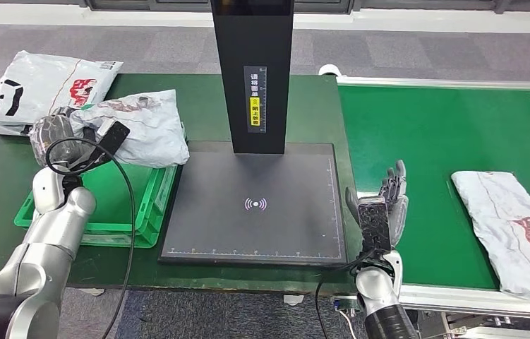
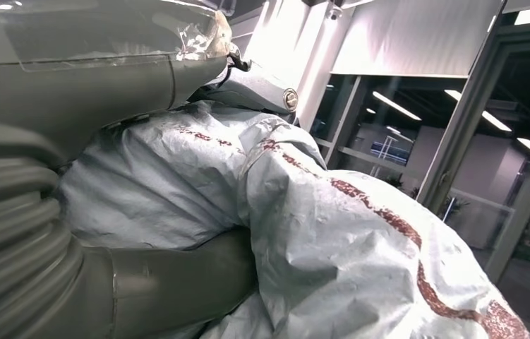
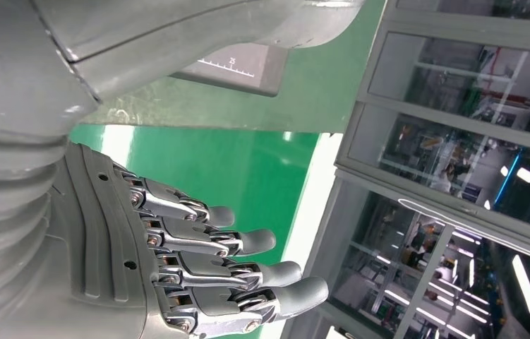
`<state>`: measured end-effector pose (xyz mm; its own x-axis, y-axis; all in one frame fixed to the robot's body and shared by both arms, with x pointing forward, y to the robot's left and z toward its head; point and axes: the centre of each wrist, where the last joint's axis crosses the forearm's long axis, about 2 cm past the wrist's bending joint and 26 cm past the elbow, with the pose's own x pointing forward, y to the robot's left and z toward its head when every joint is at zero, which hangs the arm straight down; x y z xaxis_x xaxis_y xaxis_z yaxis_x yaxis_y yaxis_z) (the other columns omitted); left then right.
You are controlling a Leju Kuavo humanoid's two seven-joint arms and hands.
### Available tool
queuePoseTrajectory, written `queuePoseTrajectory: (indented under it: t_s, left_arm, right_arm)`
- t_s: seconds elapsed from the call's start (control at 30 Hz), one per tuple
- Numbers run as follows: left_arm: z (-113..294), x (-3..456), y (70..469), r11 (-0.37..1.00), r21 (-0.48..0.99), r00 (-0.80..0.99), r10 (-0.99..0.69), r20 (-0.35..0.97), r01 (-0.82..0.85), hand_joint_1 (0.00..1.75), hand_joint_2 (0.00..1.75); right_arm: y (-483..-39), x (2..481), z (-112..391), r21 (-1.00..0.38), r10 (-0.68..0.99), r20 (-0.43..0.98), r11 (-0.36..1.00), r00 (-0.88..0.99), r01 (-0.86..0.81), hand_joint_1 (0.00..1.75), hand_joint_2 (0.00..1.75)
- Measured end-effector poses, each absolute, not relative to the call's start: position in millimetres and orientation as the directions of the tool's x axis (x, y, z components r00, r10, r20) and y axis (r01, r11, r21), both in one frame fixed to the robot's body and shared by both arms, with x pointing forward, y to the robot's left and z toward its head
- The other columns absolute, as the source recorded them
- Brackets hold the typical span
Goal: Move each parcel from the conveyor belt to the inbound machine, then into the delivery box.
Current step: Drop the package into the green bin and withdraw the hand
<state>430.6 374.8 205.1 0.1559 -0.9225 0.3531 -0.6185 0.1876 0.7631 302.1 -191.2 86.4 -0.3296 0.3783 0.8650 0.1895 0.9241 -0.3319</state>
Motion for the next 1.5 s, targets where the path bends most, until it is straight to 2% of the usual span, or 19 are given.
queuePoseTrajectory:
  t_s: [0.2, 0.37, 0.4, 0.5, 0.53, 0.73, 0.9, 1.0, 1.13, 1.2, 1.37, 1.5]
  left_arm:
    - [184.3, 423.6, 384.5, -0.084, 0.875, 0.394, -0.910, 0.126, -0.476, 1.75, 1.75]
    - [154.2, 415.0, 391.4, -0.068, 0.968, 0.474, -0.879, 0.055, -0.240, 1.75, 1.75]
    - [151.1, 414.2, 391.9, -0.062, 0.976, 0.483, -0.874, 0.049, -0.210, 1.37, 1.75]
    - [146.8, 413.3, 394.2, -0.043, 0.987, 0.509, -0.860, 0.044, -0.157, 0.07, 1.75]
    - [146.5, 413.4, 394.9, -0.037, 0.988, 0.515, -0.856, 0.047, -0.152, 0.00, 1.75]
    - [148.5, 415.8, 395.8, -0.005, 0.992, 0.527, -0.848, 0.062, -0.126, 0.00, 1.75]
    - [154.5, 417.5, 397.3, 0.009, 0.975, 0.504, -0.855, 0.122, -0.221, 0.00, 1.75]
    - [161.3, 418.4, 395.8, 0.134, 0.917, 0.387, -0.876, 0.287, -0.376, 0.00, 1.75]
    - [173.3, 420.7, 388.6, 0.387, 0.724, 0.174, -0.805, 0.567, -0.571, 0.00, 1.75]
    - [178.3, 422.1, 384.9, 0.440, 0.662, 0.125, -0.769, 0.626, -0.607, 0.00, 1.75]
    - [185.1, 423.7, 380.2, 0.490, 0.588, 0.064, -0.731, 0.679, -0.643, 0.00, 1.75]
    - [190.5, 424.5, 374.8, 0.538, 0.479, -0.038, -0.691, 0.722, -0.694, 0.00, 1.75]
  right_arm:
    - [-192.8, 300.0, 84.7, -0.351, 0.396, 0.862, 0.917, -0.315, 0.192, 0.00, 1.75]
    - [-198.2, 295.7, 84.6, -0.355, 0.402, 0.864, 0.913, -0.302, 0.202, 0.00, 1.75]
    - [-198.8, 294.8, 85.0, -0.355, 0.402, 0.865, 0.913, -0.300, 0.200, 0.00, 1.75]
    - [-201.1, 290.8, 85.3, -0.361, 0.403, 0.866, 0.914, -0.296, 0.187, 0.00, 1.75]
    - [-202.1, 289.8, 85.5, -0.363, 0.403, 0.867, 0.913, -0.294, 0.184, 0.00, 1.75]
    - [-207.3, 288.9, 88.7, -0.371, 0.410, 0.867, 0.911, -0.285, 0.183, 0.00, 1.75]
    - [-211.3, 288.3, 90.7, -0.371, 0.412, 0.867, 0.909, -0.281, 0.188, 0.00, 1.75]
    - [-212.4, 283.5, 89.5, -0.370, 0.413, 0.868, 0.908, -0.275, 0.194, 0.00, 1.75]
    - [-213.2, 278.4, 87.8, -0.366, 0.412, 0.867, 0.908, -0.279, 0.205, 0.00, 1.75]
    - [-213.3, 278.0, 87.9, -0.365, 0.413, 0.866, 0.907, -0.281, 0.209, 0.00, 1.75]
    - [-213.5, 277.6, 87.7, -0.362, 0.413, 0.866, 0.907, -0.282, 0.216, 0.00, 1.75]
    - [-214.0, 278.5, 88.5, -0.358, 0.417, 0.864, 0.903, -0.281, 0.238, 0.00, 0.00]
